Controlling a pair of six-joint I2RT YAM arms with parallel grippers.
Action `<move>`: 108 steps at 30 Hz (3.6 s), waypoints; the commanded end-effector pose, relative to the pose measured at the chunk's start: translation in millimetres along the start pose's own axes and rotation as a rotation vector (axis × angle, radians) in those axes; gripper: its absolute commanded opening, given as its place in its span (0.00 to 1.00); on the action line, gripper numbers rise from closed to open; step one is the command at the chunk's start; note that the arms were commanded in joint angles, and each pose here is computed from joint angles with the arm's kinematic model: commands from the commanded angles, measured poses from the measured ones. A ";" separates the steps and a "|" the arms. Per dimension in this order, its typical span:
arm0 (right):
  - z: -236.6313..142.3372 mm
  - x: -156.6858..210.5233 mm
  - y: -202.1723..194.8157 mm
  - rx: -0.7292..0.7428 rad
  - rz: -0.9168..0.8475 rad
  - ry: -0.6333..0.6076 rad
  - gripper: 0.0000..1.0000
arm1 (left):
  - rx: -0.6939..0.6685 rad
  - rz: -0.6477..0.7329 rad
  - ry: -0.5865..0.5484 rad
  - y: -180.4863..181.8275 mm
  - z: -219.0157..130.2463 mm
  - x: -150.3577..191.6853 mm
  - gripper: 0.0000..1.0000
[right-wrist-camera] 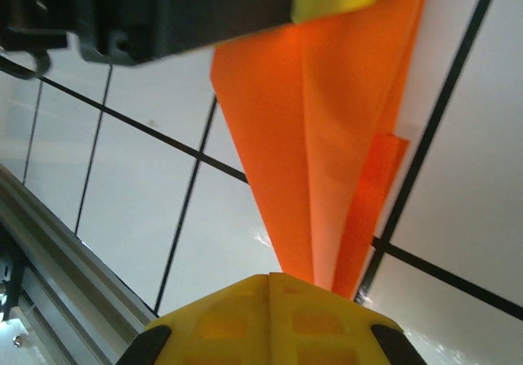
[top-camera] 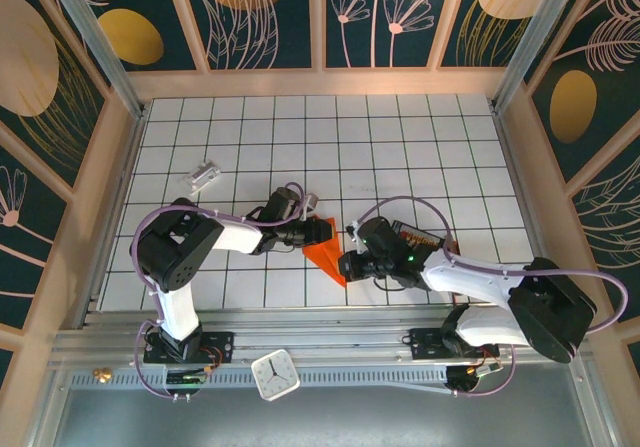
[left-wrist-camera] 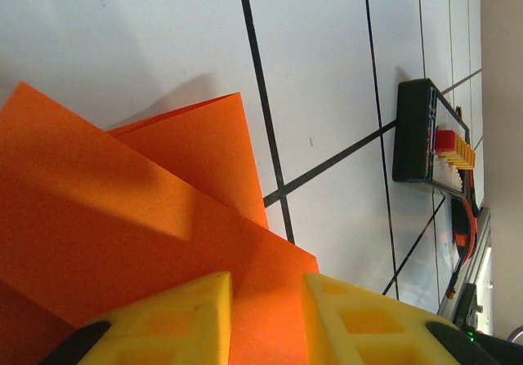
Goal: Fold a paper plane with a square sheet of paper (pick it up from the middle)
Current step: Fourth fold the wing at the center of the table.
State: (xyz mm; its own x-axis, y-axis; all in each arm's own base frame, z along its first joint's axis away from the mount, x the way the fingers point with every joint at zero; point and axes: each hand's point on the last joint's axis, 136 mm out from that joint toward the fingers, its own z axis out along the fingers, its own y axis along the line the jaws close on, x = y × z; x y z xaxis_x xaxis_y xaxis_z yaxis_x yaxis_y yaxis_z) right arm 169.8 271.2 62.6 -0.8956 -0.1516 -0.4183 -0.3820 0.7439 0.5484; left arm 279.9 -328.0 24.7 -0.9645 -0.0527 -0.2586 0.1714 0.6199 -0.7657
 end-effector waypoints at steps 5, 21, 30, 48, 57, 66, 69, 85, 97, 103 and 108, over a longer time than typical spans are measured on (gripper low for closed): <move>20.0 -1.1 9.7 -0.026 -0.045 0.060 0.05 | -0.197 -0.077 0.057 62.8 2.7 25.0 0.29; 35.1 44.1 -29.5 0.065 -0.003 0.198 0.04 | -0.198 -0.074 0.058 63.3 2.9 25.3 0.29; 29.0 61.6 -39.0 0.073 0.028 0.222 0.04 | -0.204 -0.074 0.060 65.0 3.0 26.1 0.30; 17.0 102.5 -49.9 0.105 0.077 0.318 0.00 | -0.211 -0.071 0.061 66.5 4.0 25.7 0.30; 8.4 119.6 -54.8 0.124 0.102 0.344 0.00 | -0.216 -0.074 0.062 68.7 3.8 27.0 0.29; -1.9 97.6 -39.5 0.086 0.074 0.278 0.00 | -0.218 -0.070 0.062 69.0 3.8 27.2 0.30; -10.3 61.1 -23.9 0.026 0.071 0.178 0.00 | -0.218 -0.075 0.065 70.0 3.9 28.0 0.30; 26.9 -22.0 20.4 -0.065 0.007 0.079 0.00 | -0.210 -0.078 0.066 67.6 6.4 26.2 0.29; 51.3 13.1 -24.4 0.055 0.030 0.184 0.00 | -0.208 -0.075 0.072 66.9 7.0 26.2 0.30; 44.9 34.5 -35.9 0.067 0.055 0.219 0.00 | -0.214 -0.071 0.072 68.3 6.6 26.2 0.30; 38.4 54.7 -42.5 0.066 0.095 0.243 0.00 | -0.220 -0.070 0.072 69.8 6.4 26.2 0.30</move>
State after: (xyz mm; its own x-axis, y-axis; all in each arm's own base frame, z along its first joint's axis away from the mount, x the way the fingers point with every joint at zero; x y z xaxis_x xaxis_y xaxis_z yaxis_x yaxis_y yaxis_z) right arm 177.3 286.6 16.1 -0.9264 -0.2063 -0.3149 -0.3579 0.7424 0.5664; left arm 285.9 -330.2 24.5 -0.9616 -0.0507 -0.2698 0.1823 0.6167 -0.7658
